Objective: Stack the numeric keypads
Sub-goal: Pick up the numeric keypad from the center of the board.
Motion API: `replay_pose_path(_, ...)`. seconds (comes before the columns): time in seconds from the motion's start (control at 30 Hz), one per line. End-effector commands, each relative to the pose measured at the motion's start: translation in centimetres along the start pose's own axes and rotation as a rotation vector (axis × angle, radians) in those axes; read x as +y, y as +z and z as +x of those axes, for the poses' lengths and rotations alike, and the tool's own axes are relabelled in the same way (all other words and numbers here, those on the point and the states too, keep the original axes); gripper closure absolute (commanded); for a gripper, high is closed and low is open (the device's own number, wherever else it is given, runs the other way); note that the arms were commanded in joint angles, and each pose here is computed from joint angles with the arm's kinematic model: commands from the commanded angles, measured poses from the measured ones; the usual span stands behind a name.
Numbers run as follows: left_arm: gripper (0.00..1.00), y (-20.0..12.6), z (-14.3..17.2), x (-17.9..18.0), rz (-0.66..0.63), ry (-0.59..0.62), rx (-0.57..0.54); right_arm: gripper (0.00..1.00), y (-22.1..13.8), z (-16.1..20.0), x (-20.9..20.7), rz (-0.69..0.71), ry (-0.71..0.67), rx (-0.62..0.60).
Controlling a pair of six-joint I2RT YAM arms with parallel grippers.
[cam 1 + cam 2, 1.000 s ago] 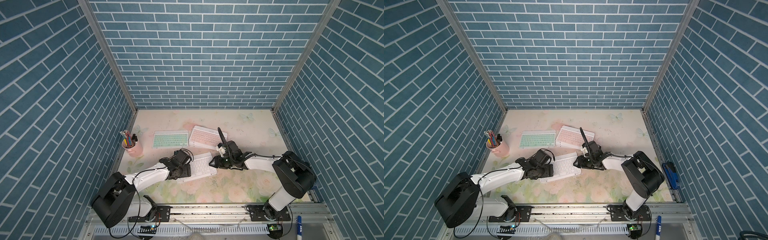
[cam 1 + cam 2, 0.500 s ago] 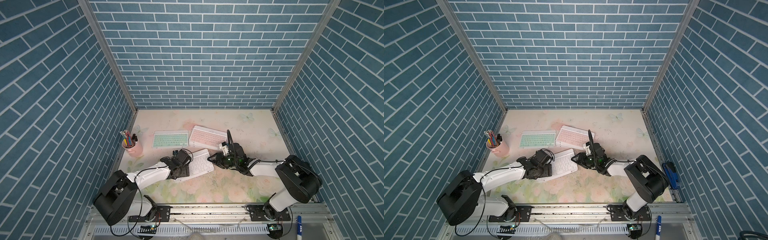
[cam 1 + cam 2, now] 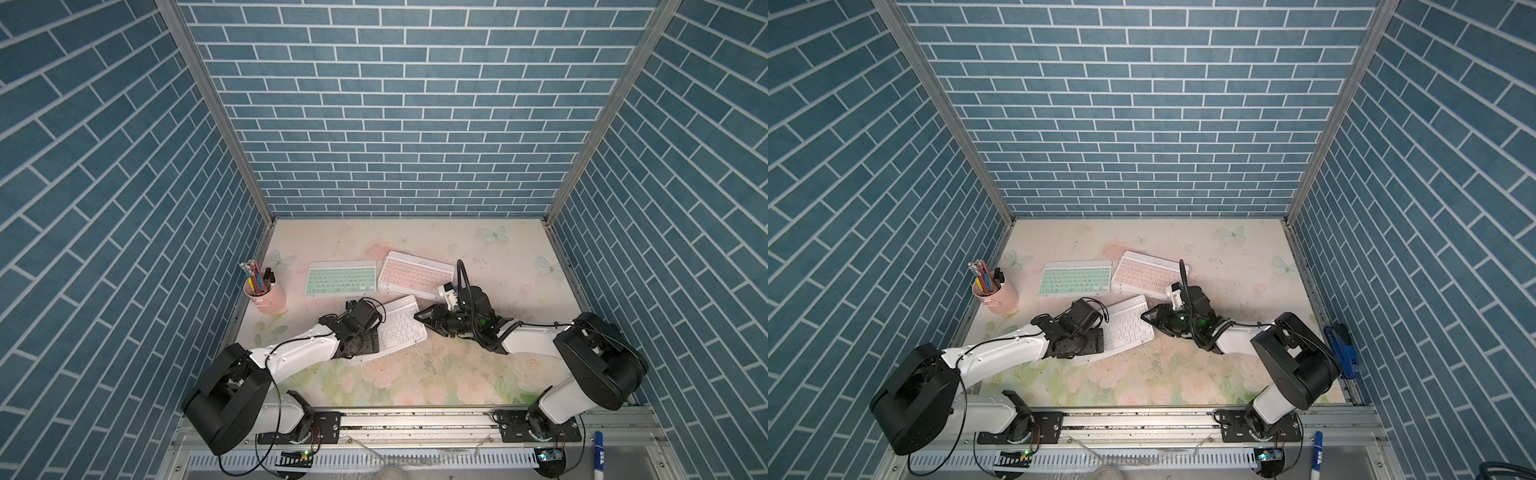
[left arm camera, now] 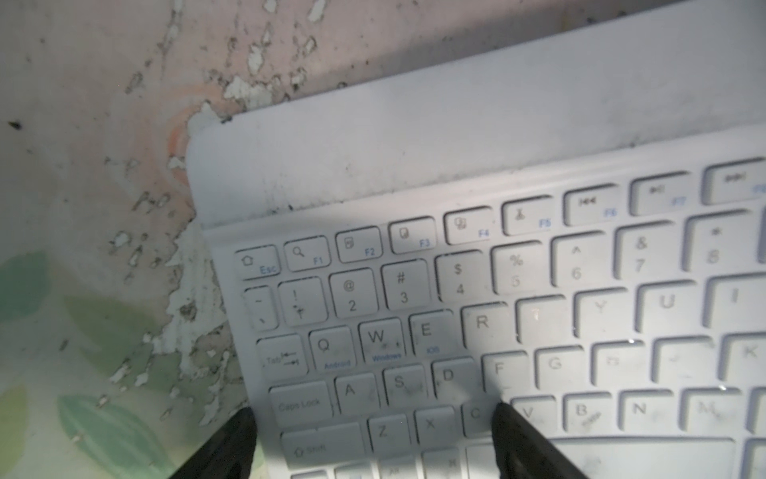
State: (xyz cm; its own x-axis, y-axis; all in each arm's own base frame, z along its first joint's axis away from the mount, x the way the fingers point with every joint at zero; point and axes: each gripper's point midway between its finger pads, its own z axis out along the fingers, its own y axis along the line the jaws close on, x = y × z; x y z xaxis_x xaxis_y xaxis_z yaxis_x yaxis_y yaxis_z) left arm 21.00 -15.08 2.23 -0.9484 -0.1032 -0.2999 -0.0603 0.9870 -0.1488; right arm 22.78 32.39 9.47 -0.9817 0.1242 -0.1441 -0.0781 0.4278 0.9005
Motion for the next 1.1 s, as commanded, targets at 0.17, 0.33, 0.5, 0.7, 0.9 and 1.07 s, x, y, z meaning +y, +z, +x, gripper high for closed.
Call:
replay_pose_path(0.17, 0.11, -0.7, 1.9, -6.1, 0.319, 0.107, 0.075, 0.53, -0.4, 5.0, 7.7, -0.234, -0.143, 0.23)
replay_pose_path(0.33, 0.11, -1.0, 1.9, -5.5, 0.31, 0.099, 0.061, 0.71, -0.8, 4.7, 7.0, -0.172, -0.155, 0.192)
replay_pose_path(0.5, 0.12, -1.6, 1.6, -5.6, 0.321, 0.08, 0.039, 1.0, -1.0, 4.3, 7.1, -0.167, -0.155, 0.162)
replay_pose_path(0.7, 0.11, -4.1, -0.1, -5.5, 0.309, 0.068, -0.022, 1.0, -1.7, 4.0, 6.6, -0.142, -0.159, 0.114)
replay_pose_path(0.9, 0.11, -6.8, -1.6, -4.4, 0.287, 0.023, -0.05, 1.0, -4.1, 2.6, 8.5, -0.194, -0.186, 0.038)
replay_pose_path(1.07, 0.11, -8.3, -2.2, -2.9, 0.28, -0.007, -0.079, 1.0, -7.4, -0.3, 9.9, -0.211, -0.213, -0.066)
